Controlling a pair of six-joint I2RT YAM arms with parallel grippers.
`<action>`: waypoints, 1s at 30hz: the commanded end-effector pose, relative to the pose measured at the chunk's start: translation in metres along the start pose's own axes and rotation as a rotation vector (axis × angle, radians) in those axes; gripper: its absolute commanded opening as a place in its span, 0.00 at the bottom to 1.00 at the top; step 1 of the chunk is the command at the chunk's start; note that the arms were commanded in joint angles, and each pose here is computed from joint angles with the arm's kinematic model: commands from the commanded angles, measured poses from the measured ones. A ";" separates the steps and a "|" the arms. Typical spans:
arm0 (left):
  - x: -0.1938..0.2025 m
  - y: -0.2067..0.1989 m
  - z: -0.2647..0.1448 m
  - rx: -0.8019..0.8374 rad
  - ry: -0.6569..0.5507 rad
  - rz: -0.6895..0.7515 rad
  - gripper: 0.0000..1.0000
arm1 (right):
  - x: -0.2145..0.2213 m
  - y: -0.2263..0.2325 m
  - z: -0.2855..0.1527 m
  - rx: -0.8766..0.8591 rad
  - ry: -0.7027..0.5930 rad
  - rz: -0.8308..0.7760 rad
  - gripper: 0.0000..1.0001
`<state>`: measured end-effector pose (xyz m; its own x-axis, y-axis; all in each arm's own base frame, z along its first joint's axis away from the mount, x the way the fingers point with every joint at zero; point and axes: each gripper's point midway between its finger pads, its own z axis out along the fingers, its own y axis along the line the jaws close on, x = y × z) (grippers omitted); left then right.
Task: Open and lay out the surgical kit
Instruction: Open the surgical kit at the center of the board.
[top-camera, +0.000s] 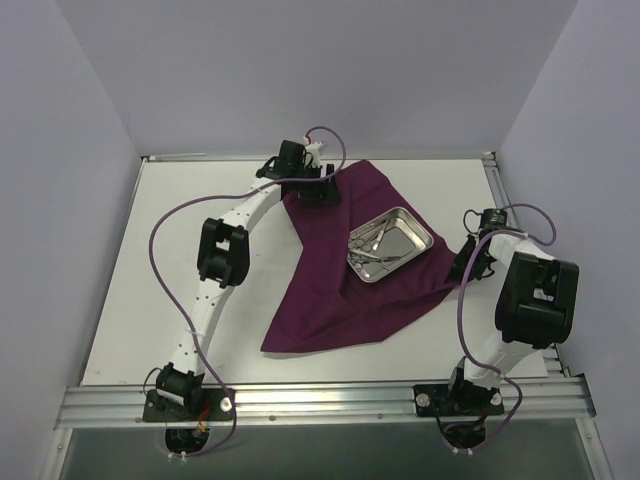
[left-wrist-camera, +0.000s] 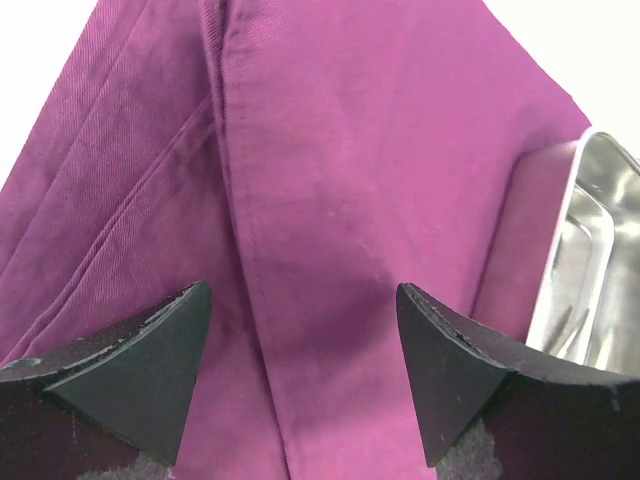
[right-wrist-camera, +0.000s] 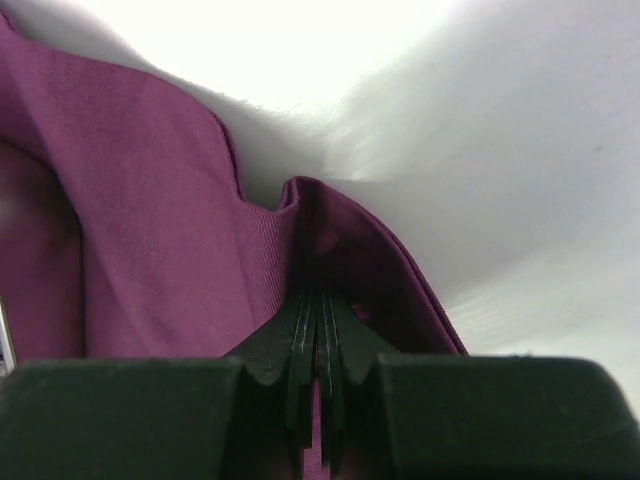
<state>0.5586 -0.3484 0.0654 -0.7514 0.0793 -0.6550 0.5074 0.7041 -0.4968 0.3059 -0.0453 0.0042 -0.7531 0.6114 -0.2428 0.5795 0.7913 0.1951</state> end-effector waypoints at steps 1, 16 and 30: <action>-0.027 -0.006 0.003 0.047 -0.090 0.014 0.84 | 0.048 -0.020 0.026 0.068 0.156 0.005 0.00; -0.026 -0.012 0.014 0.101 -0.100 -0.045 0.63 | 0.053 -0.019 0.033 0.059 0.177 0.003 0.00; -0.061 -0.022 -0.026 0.095 -0.153 -0.053 0.02 | 0.050 -0.031 0.035 0.136 0.180 0.025 0.00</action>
<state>0.5666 -0.3623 0.0551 -0.7910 -0.0159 -0.6116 0.4568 0.6497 -0.6076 0.3191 -0.0349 0.0011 -0.7452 0.6284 -0.2231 0.5729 0.7745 0.2682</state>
